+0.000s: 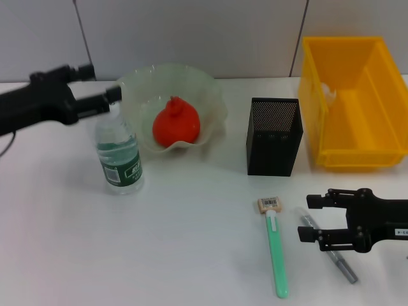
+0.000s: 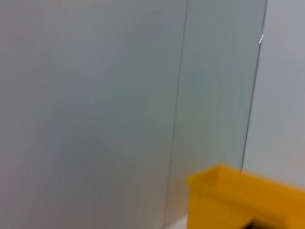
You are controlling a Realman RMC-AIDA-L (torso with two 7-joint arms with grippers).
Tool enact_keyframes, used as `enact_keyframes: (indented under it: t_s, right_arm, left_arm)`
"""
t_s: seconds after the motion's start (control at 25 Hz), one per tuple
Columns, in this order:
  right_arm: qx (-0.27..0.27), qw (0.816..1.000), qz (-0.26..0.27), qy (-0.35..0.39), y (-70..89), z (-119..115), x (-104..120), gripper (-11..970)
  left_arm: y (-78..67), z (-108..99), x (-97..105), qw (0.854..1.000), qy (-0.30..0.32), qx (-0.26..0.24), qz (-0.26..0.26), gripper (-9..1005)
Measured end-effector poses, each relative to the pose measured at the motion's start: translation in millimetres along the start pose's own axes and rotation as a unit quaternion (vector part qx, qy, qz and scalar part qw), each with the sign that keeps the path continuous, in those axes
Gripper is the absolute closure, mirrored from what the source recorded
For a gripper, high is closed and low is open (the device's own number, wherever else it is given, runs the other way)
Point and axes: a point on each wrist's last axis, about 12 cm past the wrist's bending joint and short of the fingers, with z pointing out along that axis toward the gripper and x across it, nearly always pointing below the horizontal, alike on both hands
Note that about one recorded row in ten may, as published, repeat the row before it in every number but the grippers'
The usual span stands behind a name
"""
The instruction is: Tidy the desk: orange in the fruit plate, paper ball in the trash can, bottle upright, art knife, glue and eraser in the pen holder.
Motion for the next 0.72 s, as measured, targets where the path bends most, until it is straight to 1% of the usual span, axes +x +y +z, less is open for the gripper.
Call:
enact_keyframes:
  t_s: [0.12, 0.2, 0.24, 0.28, 0.36, 0.48, 0.64, 0.72]
  right_arm:
    - [0.001, 1.000, 0.000, -0.001, -0.7, -1, -1, 175]
    - [0.003, 1.000, -0.001, -0.003, -1.5, -1, -2, 175]
    - [0.004, 1.000, -0.001, -0.005, -2.2, -1, -3, 175]
    - [0.005, 1.000, -0.002, -0.006, -2.7, -1, -4, 175]
    - [0.006, 1.000, -0.006, -0.011, -4.6, -1, -8, 175]
    - [0.006, 1.000, -0.007, -0.016, -5.8, 0, -12, 175]
    - [0.001, 1.000, -0.011, -0.021, -8.4, 4, -21, 175]
    - [-0.002, 1.000, -0.010, -0.022, -9.6, 7, -26, 175]
  left_arm:
    - [-2.5, -11, -12, 0.998, -0.048, 0.026, -0.018, 198]
    - [-7.9, -21, -19, 0.994, -0.081, 0.061, -0.028, 198]
    - [-10.0, -23, -21, 0.993, -0.088, 0.073, -0.029, 198]
    - [-15.3, -26, -23, 0.990, -0.095, 0.100, -0.031, 198]
    - [-23.2, -28, -24, 0.985, -0.096, 0.137, -0.034, 198]
    - [-38.1, -24, -14, 0.978, -0.072, 0.189, -0.043, 198]
    - [-54.0, -12, 13, 0.972, -0.018, 0.228, -0.060, 198]
    - [-61.1, -8, 27, 0.969, -0.007, 0.241, -0.058, 198]
